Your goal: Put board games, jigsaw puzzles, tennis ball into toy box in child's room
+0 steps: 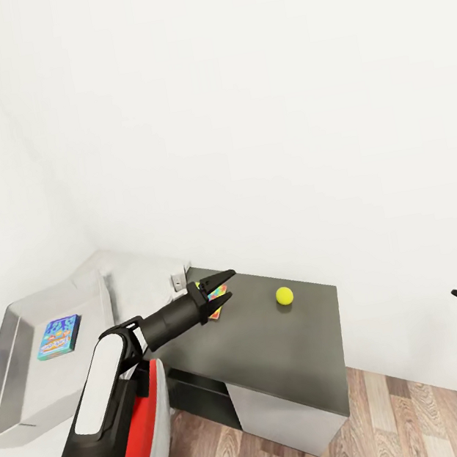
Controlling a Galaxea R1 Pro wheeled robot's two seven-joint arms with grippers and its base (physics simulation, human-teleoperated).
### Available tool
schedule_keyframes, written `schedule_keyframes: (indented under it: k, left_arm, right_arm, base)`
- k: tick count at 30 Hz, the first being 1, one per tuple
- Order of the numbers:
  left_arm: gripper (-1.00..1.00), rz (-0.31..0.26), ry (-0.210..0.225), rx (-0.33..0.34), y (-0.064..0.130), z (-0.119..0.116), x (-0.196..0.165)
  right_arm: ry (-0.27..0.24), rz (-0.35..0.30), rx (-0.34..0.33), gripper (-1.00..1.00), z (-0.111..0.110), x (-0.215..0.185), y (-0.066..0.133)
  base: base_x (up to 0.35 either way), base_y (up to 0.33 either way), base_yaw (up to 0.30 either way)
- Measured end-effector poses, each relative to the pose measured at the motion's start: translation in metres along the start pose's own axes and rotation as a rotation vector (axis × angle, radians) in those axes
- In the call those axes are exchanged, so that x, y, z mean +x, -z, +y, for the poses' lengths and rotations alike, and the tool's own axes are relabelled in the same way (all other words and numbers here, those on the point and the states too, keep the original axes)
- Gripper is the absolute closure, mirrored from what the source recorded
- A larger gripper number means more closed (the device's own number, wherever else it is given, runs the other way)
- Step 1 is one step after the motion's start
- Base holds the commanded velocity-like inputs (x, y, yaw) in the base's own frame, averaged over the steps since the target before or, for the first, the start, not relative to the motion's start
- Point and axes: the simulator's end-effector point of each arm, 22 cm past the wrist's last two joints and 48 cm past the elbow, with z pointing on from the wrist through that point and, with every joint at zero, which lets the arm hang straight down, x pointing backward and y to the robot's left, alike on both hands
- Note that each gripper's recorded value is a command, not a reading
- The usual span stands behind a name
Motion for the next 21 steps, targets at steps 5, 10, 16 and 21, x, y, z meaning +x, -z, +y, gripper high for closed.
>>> schedule_keyframes:
  k: [5,10,16,21]
  left_arm:
    - [-1.00,0.000,-0.001,0.000,0.000,0.000,0.000]
    - [-1.00,-0.001,-0.003,0.001,0.000,-0.002,0.000]
    - [-1.00,-0.002,-0.009,0.002,0.001,-0.005,0.000]
    - [-1.00,-0.003,-0.015,0.003,0.002,-0.008,0.000]
  right_arm:
    - [0.004,0.004,-0.059,-1.00,0.013,0.001,0.000]
    - [0.011,0.007,-0.102,-1.00,0.024,0.001,0.001]
    - [0.029,0.029,-0.145,-1.00,0.038,0.004,-0.001]
    - [0.041,0.040,-0.167,-1.00,0.047,0.006,-0.002]
  base:
    - [0.000,0.000,0.000]
    - [0.000,0.000,0.000]
    - [0.000,0.000,0.000]
    - [0.000,0.000,0.000]
